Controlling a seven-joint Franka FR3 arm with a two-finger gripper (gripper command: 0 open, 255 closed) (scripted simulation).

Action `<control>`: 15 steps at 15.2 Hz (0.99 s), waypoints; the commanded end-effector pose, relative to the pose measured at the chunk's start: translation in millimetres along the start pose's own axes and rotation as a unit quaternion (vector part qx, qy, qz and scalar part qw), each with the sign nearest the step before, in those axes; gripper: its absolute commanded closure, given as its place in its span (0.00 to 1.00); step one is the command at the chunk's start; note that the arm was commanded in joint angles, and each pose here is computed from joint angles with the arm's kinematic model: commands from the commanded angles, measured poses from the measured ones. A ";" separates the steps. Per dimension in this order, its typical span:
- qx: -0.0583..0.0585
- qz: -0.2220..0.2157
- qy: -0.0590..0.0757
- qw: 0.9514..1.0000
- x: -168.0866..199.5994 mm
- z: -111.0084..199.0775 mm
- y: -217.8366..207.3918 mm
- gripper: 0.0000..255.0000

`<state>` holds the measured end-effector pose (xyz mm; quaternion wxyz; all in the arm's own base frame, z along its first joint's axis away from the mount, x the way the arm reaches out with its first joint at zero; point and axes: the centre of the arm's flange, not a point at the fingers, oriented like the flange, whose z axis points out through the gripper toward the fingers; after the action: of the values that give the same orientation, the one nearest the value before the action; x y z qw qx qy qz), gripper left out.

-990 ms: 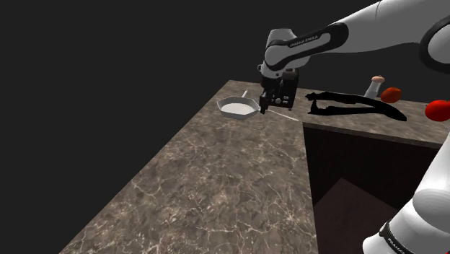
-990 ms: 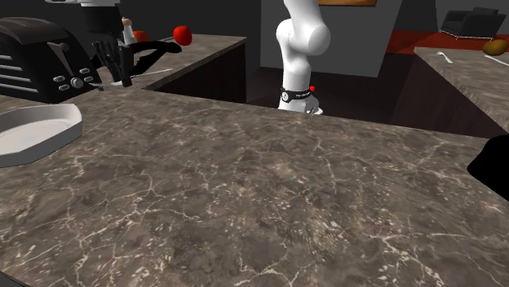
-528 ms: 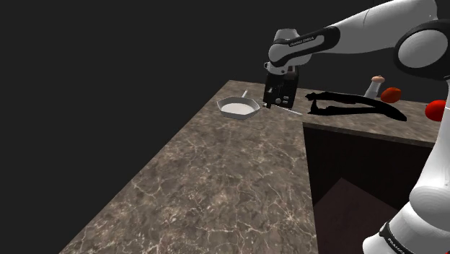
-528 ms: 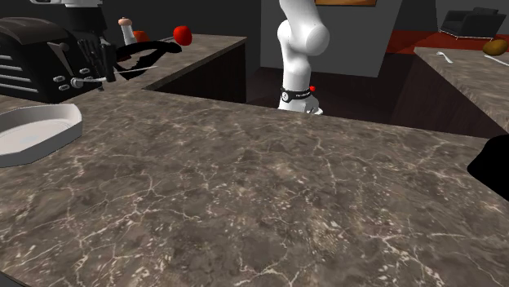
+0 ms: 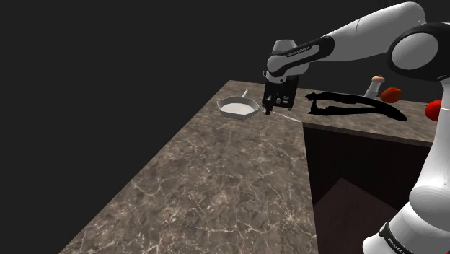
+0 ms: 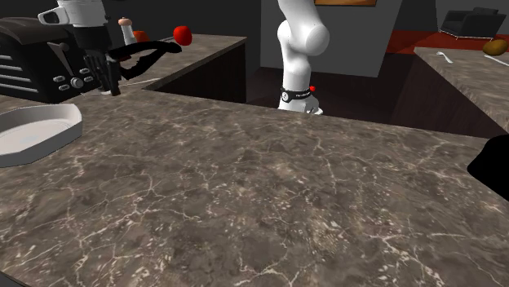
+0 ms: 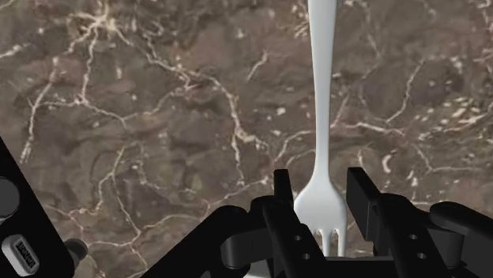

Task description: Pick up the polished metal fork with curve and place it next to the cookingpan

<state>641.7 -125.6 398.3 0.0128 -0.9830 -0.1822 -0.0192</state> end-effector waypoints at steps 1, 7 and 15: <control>0.000 0.000 0.000 1.000 -0.3 11.3 -0.6 1.00; 0.000 0.000 0.000 1.000 -1.7 42.9 -0.1 1.00; 0.000 0.000 0.000 1.000 -2.1 54.5 0.2 1.00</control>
<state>641.5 -124.8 343.9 0.0127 -0.9830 -0.1822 -0.0193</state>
